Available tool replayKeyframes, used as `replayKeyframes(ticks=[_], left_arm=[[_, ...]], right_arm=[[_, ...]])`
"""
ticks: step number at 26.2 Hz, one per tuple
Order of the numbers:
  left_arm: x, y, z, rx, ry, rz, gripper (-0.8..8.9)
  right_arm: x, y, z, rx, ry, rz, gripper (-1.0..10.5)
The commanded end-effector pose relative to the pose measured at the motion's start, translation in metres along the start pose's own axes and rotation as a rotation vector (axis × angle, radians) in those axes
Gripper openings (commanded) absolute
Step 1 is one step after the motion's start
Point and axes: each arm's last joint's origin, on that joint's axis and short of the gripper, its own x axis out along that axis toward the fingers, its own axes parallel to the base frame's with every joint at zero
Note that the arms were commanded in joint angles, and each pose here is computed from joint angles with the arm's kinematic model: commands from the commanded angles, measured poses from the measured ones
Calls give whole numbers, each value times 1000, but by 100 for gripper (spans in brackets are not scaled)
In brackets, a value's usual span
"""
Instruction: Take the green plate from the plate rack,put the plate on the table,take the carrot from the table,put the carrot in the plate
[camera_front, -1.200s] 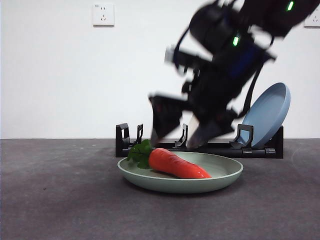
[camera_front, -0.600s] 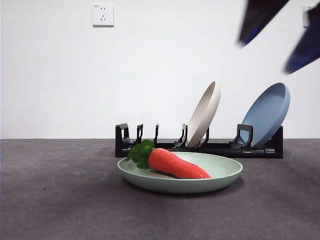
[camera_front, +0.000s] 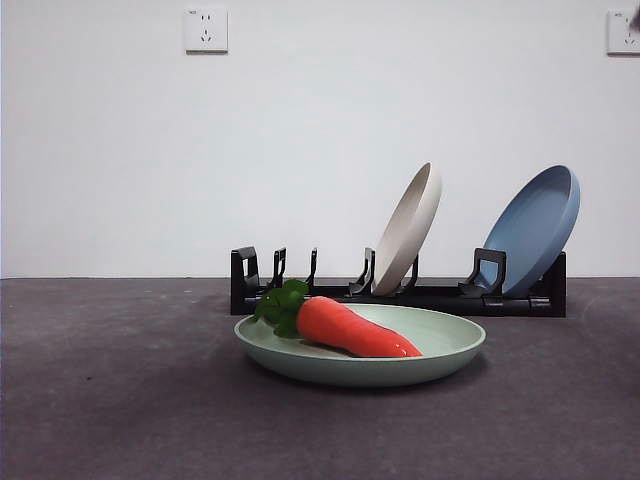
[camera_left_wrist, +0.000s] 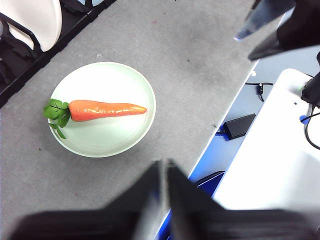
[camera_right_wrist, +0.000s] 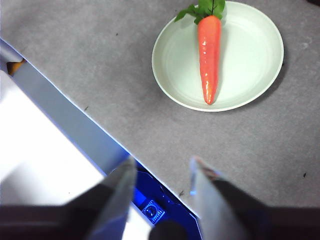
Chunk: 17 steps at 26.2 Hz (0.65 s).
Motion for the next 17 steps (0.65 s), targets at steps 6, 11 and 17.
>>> replayKeyframes(ticks=[6,11,17], left_arm=[[1,-1,-1,-5,6,-1,-4],[1,-1,-1,-5,6,-1,-4],[1,0,0,-5,-8,2,-4]], right_arm=[[-1,0,-1,2,-13,-2,1],[-1,0,-1,2,-13,-2,1],[-1,0,-1,2,-13,-2,1]])
